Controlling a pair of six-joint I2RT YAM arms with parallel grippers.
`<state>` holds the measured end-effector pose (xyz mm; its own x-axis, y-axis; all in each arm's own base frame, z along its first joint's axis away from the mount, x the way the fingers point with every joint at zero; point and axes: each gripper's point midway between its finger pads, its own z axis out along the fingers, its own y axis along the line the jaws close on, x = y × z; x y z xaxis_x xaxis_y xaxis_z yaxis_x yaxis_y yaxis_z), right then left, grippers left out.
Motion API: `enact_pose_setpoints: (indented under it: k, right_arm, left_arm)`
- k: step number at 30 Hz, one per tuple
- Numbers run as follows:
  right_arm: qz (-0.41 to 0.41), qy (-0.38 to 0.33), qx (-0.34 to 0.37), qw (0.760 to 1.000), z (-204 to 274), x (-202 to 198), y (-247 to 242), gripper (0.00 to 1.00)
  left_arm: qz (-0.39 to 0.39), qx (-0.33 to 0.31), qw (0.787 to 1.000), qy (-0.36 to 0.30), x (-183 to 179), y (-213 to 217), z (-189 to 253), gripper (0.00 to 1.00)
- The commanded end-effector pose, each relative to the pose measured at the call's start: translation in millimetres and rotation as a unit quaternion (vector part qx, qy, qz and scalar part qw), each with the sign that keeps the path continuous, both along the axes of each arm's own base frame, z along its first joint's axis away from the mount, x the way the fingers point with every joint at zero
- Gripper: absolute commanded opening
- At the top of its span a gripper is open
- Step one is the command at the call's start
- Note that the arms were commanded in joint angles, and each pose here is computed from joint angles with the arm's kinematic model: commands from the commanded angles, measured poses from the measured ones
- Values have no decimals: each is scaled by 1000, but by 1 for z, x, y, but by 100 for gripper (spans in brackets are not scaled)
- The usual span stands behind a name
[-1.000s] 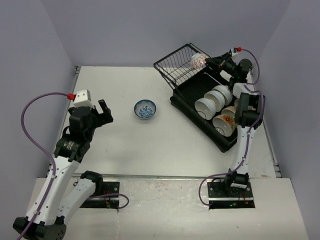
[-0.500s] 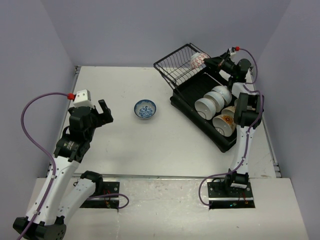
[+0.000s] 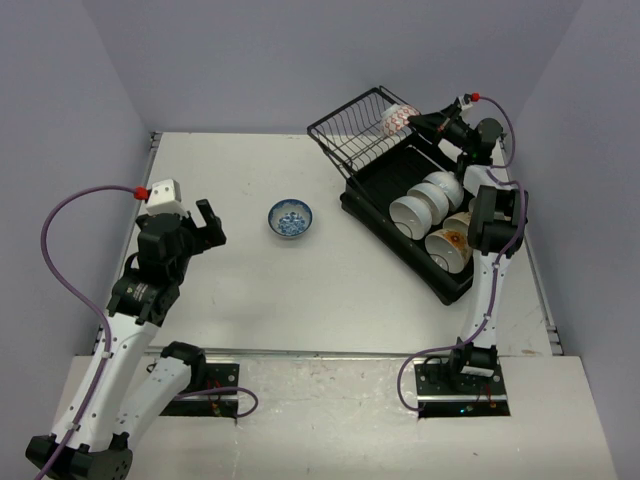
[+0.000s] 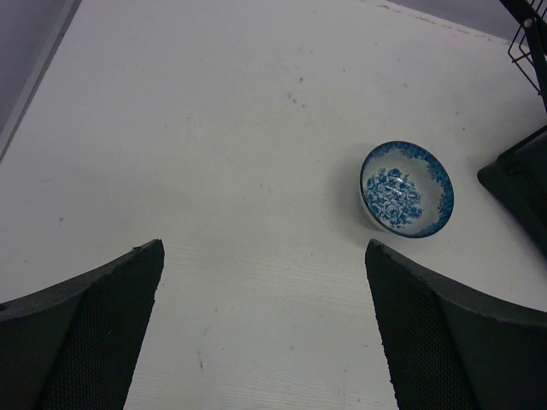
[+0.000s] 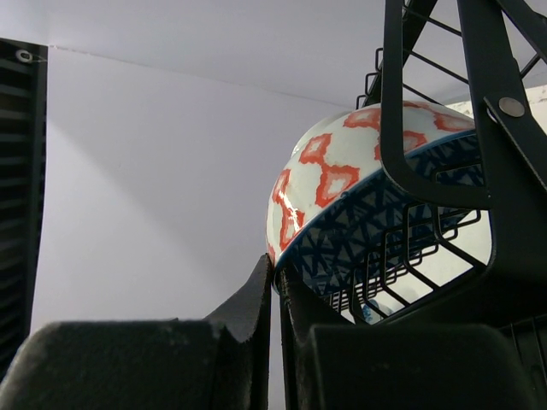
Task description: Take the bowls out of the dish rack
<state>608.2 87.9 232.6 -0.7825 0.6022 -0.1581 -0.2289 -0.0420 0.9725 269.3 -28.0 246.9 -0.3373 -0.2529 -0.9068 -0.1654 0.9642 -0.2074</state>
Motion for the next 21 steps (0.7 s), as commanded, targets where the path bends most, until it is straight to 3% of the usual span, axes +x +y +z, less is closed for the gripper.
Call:
enact_pose_setpoints:
  k: [1,21]
  right_arm:
    - [-17,-109,9,994,68,-10,0,0]
    - [-10,-181,14,983,127,-26,1,0]
  left_arm:
    - [-5,5,1000,-22,3,1,10,100]
    - [-6,5,1000,-21,4,0,10,100]
